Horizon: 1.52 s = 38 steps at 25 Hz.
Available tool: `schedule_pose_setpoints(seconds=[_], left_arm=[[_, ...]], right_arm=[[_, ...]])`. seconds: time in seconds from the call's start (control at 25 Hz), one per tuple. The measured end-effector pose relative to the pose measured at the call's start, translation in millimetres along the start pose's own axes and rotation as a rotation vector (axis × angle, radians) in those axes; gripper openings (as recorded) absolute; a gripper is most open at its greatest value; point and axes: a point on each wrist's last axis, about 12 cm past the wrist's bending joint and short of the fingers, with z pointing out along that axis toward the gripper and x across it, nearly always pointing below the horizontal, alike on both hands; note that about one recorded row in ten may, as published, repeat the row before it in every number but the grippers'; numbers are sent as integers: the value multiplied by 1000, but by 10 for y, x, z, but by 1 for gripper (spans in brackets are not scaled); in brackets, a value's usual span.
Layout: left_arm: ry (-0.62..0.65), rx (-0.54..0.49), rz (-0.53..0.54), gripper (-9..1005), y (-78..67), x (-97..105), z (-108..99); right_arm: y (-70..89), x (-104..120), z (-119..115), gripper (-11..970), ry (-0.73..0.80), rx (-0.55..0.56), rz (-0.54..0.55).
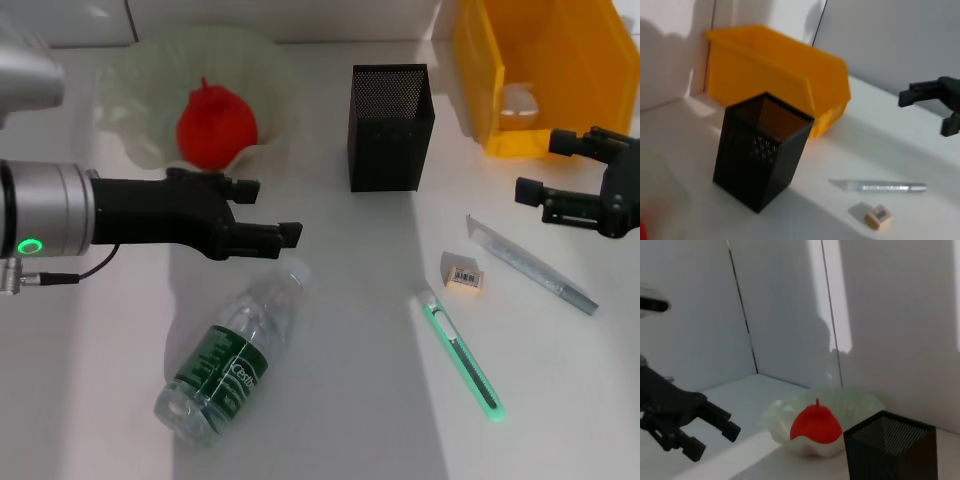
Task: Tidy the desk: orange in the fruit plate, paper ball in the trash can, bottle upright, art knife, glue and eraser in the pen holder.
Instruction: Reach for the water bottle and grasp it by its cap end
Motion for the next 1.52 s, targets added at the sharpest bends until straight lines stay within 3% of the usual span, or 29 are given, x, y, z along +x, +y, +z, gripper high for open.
schedule_pose_setpoints(seconds=[0.08,0.28,0.56,0.6,0.68,0.76,1.0,1.52], left_arm=[[115,-53,-8,832,-128,-135,88],[227,-132,-10,829,-286,-292,178],[265,-165,-7,828,-335,-333,224],[397,-261,9,828,-468,-463,448],[422,-258,17,828,-517,-502,519],[422,-258,17,827,-517,-502,519],[465,-263,20,827,-469,-498,809],[531,-297,18,825,-373,-363,936]], right_arm=[[26,76,-10,835,16,-19,-24],[133,210,24,834,124,-113,-72],[230,298,32,833,165,-176,-83],[242,324,17,833,165,-177,-72],[246,349,-7,832,165,-171,-61],[247,360,-18,832,164,-169,-56],[263,418,-59,831,164,-160,-39],[240,392,-22,832,164,-160,-42]])
